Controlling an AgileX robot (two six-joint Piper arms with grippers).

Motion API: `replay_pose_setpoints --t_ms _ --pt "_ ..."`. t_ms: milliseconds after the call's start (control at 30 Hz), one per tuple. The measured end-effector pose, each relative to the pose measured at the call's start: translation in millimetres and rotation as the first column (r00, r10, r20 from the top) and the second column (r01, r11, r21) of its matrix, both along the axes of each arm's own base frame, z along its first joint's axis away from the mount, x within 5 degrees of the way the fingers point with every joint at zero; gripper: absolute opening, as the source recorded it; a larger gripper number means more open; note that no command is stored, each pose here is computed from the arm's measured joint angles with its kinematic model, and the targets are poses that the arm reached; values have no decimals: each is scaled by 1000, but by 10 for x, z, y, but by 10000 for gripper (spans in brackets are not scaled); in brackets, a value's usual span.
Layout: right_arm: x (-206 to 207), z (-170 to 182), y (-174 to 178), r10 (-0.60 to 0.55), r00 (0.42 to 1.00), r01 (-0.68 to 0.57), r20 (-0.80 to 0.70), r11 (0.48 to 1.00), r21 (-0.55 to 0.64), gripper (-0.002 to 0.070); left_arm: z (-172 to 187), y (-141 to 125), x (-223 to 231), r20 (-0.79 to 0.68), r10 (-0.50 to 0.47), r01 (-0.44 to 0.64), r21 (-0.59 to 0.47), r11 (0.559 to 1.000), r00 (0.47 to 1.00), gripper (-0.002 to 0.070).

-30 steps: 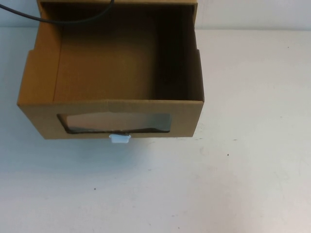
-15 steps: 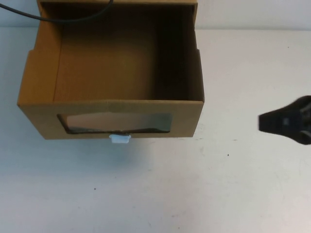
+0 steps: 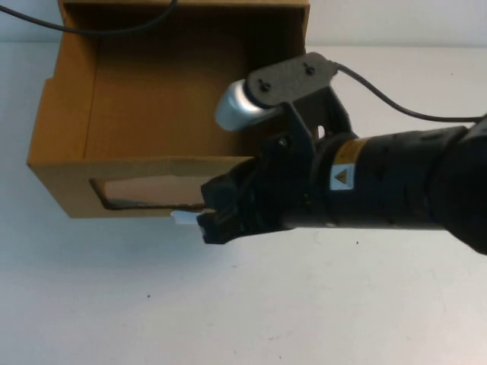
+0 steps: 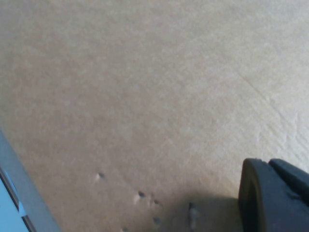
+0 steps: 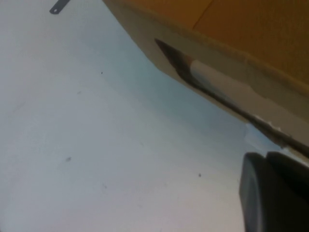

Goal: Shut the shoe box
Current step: Close the shoe box with your right arm

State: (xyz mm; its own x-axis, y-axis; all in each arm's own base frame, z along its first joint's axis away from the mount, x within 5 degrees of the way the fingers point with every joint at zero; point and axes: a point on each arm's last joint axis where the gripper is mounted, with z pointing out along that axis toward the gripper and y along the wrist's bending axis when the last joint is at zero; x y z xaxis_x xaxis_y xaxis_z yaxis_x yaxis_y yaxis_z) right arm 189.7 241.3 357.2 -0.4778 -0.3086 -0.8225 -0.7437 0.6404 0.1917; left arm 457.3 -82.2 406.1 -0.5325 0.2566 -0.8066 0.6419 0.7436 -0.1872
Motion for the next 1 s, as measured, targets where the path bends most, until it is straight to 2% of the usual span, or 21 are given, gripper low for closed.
replay_pose_setpoints --t_ms 300,567,1000 --pt "324 -109 402 -3 1000 3 -3 1000 -12 -11 0 0 0 0 0 0 0 1000 1000 -5" --pt "462 -98 551 1 1000 -1 26 1000 -23 -11 0 0 0 0 0 0 0 1000 1000 -5" --pt "887 -33 373 -121 990 119 67 992 32 -11 0 -12 -3 -1 -4 4 -2 1000 1000 -5"
